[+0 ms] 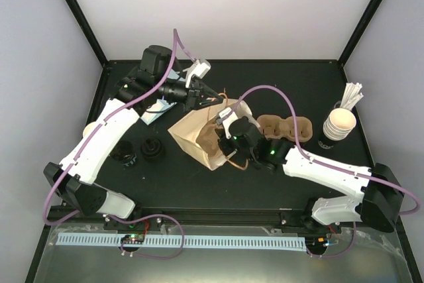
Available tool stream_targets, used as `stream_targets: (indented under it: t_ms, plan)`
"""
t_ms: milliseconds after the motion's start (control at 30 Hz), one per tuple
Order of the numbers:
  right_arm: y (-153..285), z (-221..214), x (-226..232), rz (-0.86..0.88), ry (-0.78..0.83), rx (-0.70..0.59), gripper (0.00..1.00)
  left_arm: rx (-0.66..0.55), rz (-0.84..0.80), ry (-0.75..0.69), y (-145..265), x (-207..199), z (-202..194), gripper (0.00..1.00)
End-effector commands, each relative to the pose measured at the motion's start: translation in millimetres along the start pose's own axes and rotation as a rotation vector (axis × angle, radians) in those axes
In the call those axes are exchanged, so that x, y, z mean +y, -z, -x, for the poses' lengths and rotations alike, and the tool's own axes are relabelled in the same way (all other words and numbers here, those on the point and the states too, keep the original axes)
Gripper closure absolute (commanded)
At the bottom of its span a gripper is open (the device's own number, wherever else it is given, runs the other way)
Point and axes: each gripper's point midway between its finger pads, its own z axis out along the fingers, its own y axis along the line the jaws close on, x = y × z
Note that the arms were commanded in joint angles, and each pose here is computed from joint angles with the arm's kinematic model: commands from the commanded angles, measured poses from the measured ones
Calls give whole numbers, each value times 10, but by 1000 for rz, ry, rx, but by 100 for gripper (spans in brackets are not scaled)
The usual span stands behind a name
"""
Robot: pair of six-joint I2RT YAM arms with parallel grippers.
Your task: Pack the takeout coffee
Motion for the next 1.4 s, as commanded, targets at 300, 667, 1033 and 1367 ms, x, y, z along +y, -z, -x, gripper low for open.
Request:
stream_targets:
  t_ms: [300,667,1033,1367]
  plan:
    - [-153,-214,-11,-18,-37,-104,78,-32,-37,-47,-34,-143,81,98]
    - [-258,-339,-97,-79,-44,-94,78,-36,-3,-31,3,-135,7,80]
    - [-273,-451,-81,-64,-31,-68,78,-153,251,-43,544,-28,105,2]
    - [-273,-438,-41,-50,-14,-83,78,-292,670,296,1447,1116,-207,1]
